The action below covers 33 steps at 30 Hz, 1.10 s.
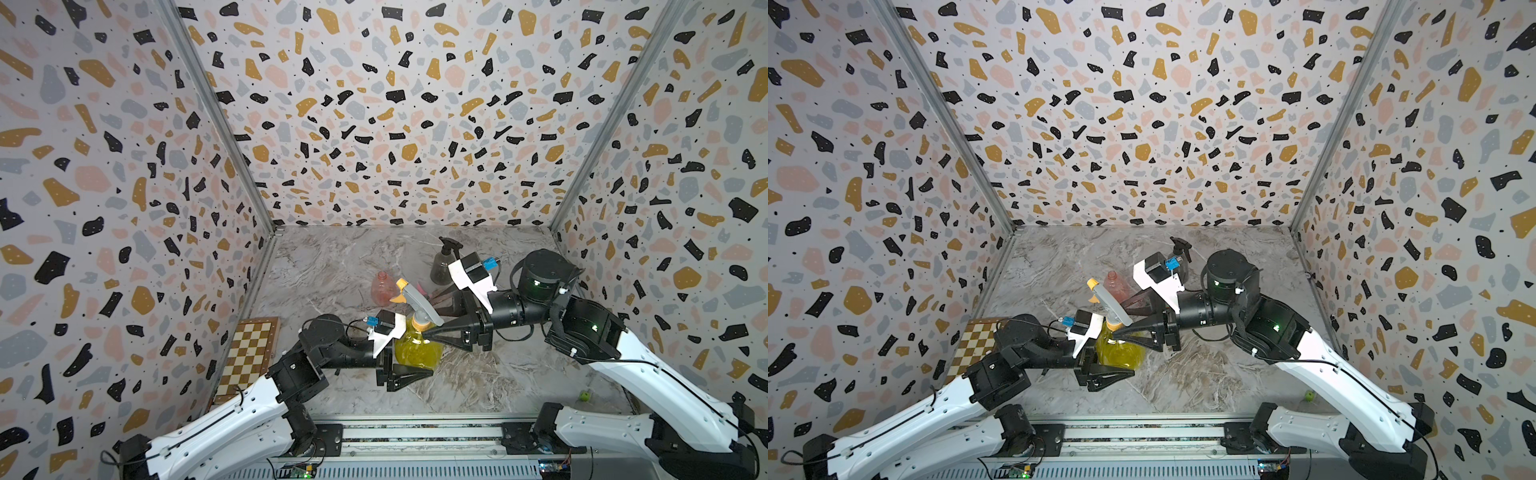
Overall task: Attach spray nozzles to spray bottles
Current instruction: Screw the spray nozzle on the spray bottle.
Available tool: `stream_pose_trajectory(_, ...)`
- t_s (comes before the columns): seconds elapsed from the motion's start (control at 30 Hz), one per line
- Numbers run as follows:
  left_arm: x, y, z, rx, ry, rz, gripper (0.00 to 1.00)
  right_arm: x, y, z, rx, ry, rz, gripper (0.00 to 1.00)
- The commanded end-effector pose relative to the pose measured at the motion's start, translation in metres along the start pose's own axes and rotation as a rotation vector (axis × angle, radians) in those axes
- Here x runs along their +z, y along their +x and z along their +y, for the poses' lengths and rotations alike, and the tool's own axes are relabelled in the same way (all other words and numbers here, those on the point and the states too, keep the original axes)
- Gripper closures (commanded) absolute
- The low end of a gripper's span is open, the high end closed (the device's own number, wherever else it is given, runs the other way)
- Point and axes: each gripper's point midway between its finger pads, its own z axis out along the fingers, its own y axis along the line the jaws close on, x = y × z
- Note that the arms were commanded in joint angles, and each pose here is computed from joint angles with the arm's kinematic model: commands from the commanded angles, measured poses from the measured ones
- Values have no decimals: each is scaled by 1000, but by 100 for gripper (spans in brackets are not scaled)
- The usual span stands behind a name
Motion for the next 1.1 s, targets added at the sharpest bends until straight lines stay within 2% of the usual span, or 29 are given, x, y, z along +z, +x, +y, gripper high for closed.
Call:
stream_pose_trajectory(0.0, -1, -25, -3, 61, 2, -58, 100, -1, -19, 11, -54, -8, -43, 50)
stream_pose_trajectory(0.23, 1, -23, 1, 54, -14, -52, 100, 3, -21, 12, -51, -5, -49, 58)
stream_pose_trajectory(0.7, -4, -34, 29, 56, -187, -85, 100, 18, 5, -1, 19, 84, 7, 91)
stream_pose_trajectory(0.77, -5, -35, 32, 58, -211, -87, 100, 19, 7, -1, 28, 91, 7, 99)
stream_pose_trajectory(1.07, -9, -36, 46, 57, -297, -91, 100, 26, 9, -5, 71, 159, -1, 100)
